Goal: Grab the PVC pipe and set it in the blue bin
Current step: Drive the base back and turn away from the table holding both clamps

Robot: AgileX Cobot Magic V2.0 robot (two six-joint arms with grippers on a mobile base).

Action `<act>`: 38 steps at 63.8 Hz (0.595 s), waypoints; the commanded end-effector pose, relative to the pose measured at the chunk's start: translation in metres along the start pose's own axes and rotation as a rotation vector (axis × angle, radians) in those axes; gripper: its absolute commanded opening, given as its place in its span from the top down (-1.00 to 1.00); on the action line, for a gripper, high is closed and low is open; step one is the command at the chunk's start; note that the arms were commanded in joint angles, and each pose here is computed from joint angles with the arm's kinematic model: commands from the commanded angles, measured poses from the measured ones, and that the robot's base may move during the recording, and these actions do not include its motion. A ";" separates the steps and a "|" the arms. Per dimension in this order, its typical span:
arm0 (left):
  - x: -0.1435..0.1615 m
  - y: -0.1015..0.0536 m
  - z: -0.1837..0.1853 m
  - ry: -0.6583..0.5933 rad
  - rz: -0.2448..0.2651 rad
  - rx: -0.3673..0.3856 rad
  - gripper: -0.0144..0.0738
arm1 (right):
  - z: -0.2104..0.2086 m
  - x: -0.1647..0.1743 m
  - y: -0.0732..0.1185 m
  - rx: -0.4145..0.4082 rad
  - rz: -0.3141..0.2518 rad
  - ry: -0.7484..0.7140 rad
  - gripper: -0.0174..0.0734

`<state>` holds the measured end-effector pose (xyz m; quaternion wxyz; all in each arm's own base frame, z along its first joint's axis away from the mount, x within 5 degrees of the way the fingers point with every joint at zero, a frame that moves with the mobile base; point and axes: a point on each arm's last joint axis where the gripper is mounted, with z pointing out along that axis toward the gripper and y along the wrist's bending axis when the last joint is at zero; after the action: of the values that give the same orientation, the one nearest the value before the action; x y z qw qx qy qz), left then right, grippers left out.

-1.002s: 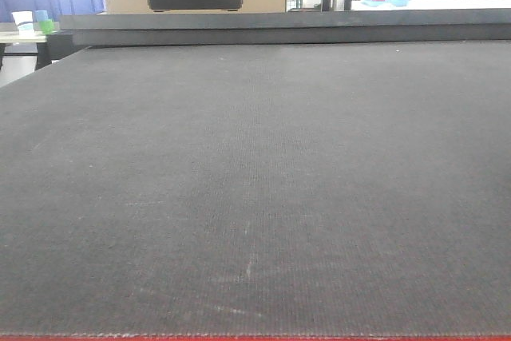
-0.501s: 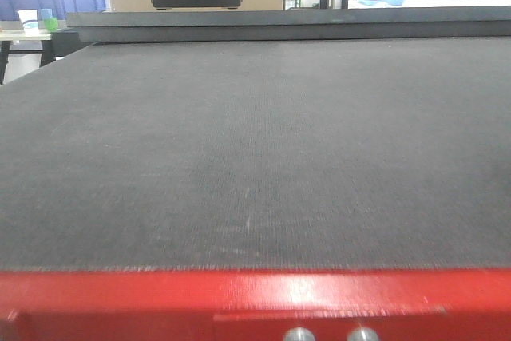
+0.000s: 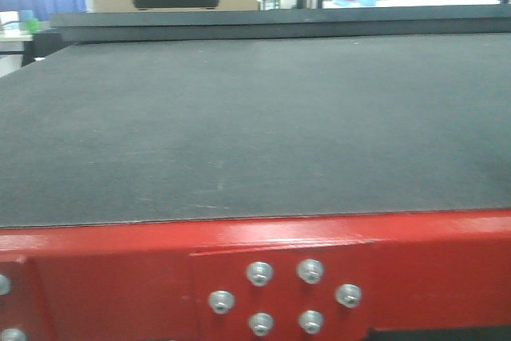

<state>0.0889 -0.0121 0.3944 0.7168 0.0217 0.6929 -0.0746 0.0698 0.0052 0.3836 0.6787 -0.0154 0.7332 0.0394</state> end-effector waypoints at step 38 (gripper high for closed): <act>-0.003 -0.001 -0.002 -0.030 -0.005 0.010 0.92 | -0.002 -0.003 0.000 0.003 -0.014 -0.030 0.97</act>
<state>0.0889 -0.0121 0.3944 0.7169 0.0219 0.6929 -0.0743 0.0698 0.0052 0.3836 0.6787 -0.0164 0.7332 0.0384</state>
